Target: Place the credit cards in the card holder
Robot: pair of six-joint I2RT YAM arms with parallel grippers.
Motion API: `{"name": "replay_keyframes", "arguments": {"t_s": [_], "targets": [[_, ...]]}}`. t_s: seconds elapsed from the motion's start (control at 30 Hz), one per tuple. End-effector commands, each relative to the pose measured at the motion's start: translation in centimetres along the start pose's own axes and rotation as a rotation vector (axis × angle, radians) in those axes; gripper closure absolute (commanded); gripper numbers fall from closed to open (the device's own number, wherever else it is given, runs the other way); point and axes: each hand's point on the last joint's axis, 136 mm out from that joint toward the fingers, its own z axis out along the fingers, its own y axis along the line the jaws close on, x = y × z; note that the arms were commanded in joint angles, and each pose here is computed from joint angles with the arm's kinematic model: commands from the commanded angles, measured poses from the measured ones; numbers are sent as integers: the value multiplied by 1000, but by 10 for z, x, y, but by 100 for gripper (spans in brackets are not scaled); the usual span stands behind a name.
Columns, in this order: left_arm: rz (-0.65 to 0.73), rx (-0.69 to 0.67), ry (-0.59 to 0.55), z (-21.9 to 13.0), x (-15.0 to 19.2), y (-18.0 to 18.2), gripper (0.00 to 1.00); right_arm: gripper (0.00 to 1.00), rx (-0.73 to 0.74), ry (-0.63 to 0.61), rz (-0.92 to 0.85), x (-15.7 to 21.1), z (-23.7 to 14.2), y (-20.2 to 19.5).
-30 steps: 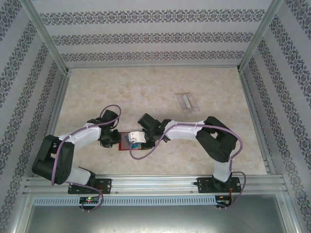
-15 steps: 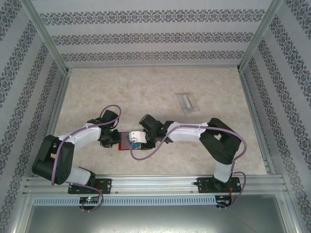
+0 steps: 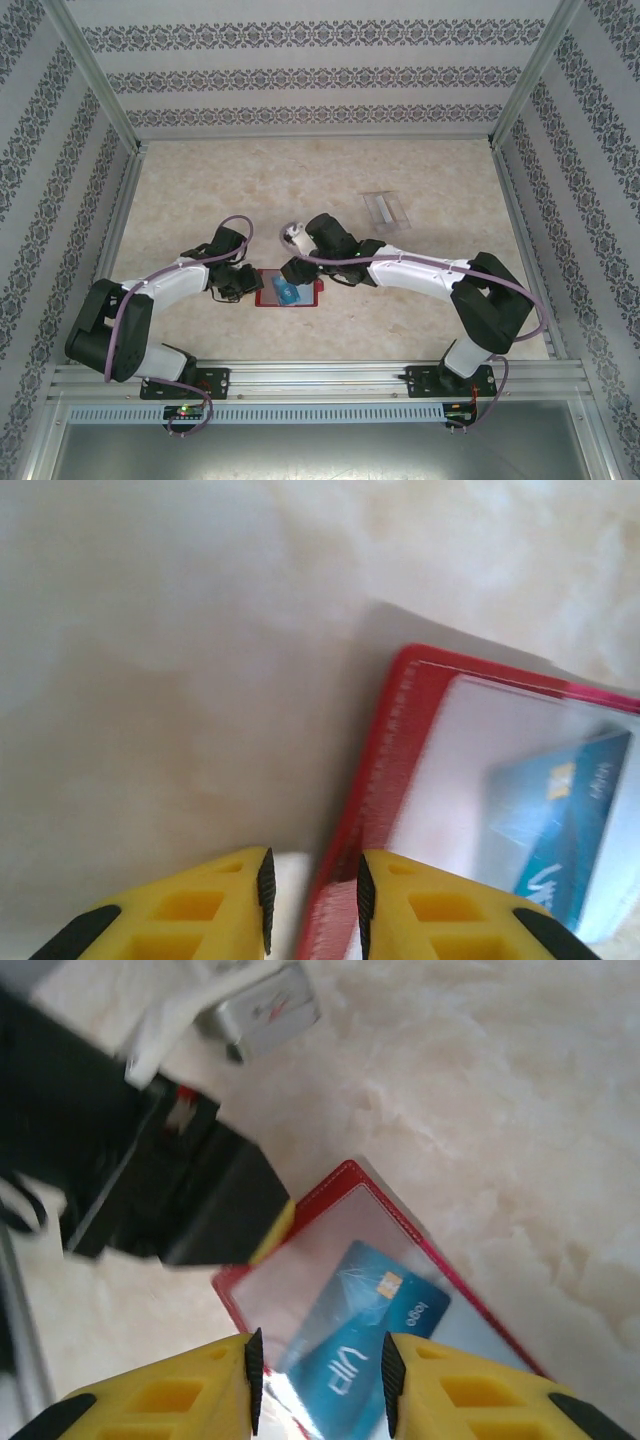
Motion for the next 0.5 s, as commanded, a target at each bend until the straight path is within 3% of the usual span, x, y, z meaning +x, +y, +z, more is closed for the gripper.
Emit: {"name": "replay_keyframes", "arguments": {"t_s": [0.0,0.1,0.23,0.47], "targets": [[19,73,18,3,5,-12,69,62,63,0,469,8,3,-10],[27,78,19,1,5,-14,69,61,126,68,557,27,3,-21],[33,86,24,1,5,-16,68,62,101,146,665,52,15,-15],[34,107,23,2,5,-19,68,64,144,178,746,75,29,-24]]}}
